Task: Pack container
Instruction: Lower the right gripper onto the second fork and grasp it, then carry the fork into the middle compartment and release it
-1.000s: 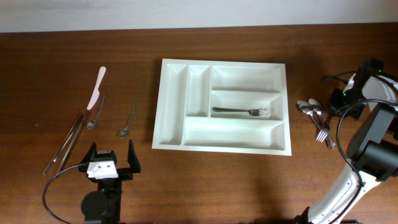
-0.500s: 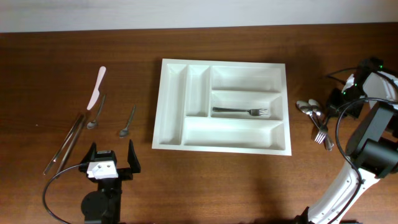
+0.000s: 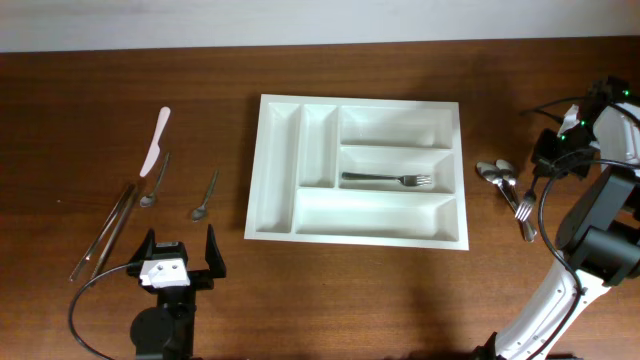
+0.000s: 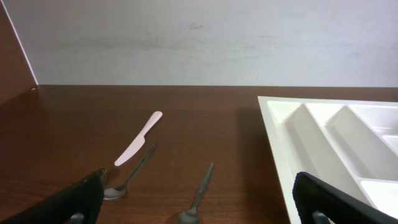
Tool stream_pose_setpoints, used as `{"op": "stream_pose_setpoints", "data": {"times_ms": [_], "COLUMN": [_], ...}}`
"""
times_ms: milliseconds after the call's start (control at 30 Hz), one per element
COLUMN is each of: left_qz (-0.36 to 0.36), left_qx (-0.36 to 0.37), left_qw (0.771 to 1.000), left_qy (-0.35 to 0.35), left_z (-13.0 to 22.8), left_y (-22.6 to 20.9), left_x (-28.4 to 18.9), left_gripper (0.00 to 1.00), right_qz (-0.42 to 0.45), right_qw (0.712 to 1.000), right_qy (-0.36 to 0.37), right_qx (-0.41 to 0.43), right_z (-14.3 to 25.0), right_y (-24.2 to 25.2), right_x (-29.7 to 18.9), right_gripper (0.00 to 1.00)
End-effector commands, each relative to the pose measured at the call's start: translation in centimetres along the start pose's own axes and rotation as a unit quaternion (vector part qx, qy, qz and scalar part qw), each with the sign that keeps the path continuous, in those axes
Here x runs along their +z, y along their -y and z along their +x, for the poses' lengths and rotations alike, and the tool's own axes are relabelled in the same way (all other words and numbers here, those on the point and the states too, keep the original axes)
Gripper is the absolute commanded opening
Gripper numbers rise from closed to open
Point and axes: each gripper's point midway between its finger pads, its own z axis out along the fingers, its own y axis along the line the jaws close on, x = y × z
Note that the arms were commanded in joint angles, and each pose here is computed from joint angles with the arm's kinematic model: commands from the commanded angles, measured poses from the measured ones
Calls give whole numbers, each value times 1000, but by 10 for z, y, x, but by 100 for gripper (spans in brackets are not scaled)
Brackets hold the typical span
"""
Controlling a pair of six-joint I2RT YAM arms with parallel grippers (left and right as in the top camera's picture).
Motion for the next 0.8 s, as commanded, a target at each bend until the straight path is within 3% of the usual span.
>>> {"op": "stream_pose_setpoints", "data": {"times_ms": [0, 300, 767], "left_qz": [7, 7, 7], "left_qx": [-1, -1, -1], "left_qw": [1000, 1000, 1000], "left_qy": [2, 2, 2], "left_z": [0, 0, 0], "left_y": [3, 3, 3], "left_x": [0, 0, 0], "left_gripper": [99, 99, 99], "right_qz": [-18, -60, -52], "right_qw": [999, 996, 997], "right_qy": [27, 52, 52], "right_qx": [-24, -47, -39], "right_z": [-17, -29, -19], "right_y": [-13, -37, -114], "right_x": [-22, -60, -52], "right_gripper": [4, 4, 4]}}
